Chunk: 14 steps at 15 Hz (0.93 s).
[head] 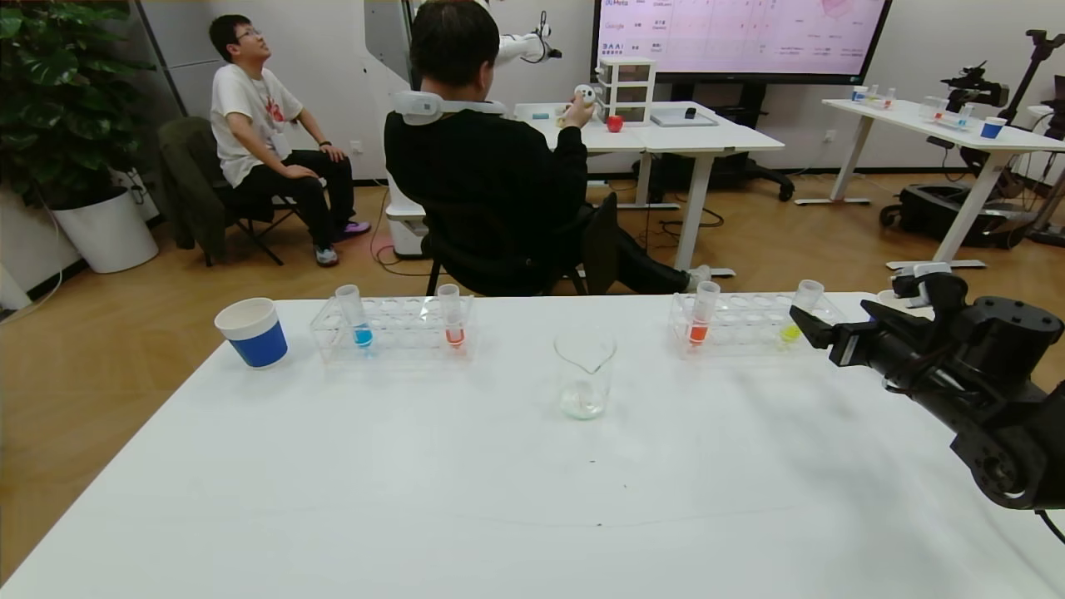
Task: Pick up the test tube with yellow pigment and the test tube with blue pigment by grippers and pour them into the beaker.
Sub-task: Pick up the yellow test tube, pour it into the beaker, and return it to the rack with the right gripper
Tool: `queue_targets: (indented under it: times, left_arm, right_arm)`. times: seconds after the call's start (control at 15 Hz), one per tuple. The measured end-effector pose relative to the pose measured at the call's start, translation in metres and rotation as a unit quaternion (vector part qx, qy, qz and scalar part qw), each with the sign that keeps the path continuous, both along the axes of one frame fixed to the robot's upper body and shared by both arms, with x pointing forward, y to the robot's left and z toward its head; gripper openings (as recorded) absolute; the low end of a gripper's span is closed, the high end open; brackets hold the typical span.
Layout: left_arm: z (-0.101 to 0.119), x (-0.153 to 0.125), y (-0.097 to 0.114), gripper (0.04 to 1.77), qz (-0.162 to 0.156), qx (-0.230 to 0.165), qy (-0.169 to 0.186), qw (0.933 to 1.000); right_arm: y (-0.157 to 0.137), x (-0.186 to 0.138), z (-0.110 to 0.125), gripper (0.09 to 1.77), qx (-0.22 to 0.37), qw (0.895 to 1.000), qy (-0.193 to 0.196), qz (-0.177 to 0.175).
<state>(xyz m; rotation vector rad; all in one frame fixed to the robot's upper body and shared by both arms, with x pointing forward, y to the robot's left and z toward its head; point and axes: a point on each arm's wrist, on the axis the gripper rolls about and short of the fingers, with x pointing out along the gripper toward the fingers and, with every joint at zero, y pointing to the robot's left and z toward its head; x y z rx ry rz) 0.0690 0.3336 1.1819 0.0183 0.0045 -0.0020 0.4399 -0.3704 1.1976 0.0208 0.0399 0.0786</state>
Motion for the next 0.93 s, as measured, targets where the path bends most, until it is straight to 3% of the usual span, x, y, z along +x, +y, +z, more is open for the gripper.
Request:
queue_targets:
  times: [0.27,0.93]
  left_arm:
    - [0.0,0.0,0.0,1.75,0.0,0.0,0.0,1.0]
    - [0.0,0.0,0.0,1.75,0.0,0.0,0.0,1.0]
  right_arm:
    - [-0.009,0.008,-0.015,1.74,0.002,1.0,0.015,0.001]
    - [-0.013,0.048,-0.021,1.74,-0.002,1.0,-0.02,0.01]
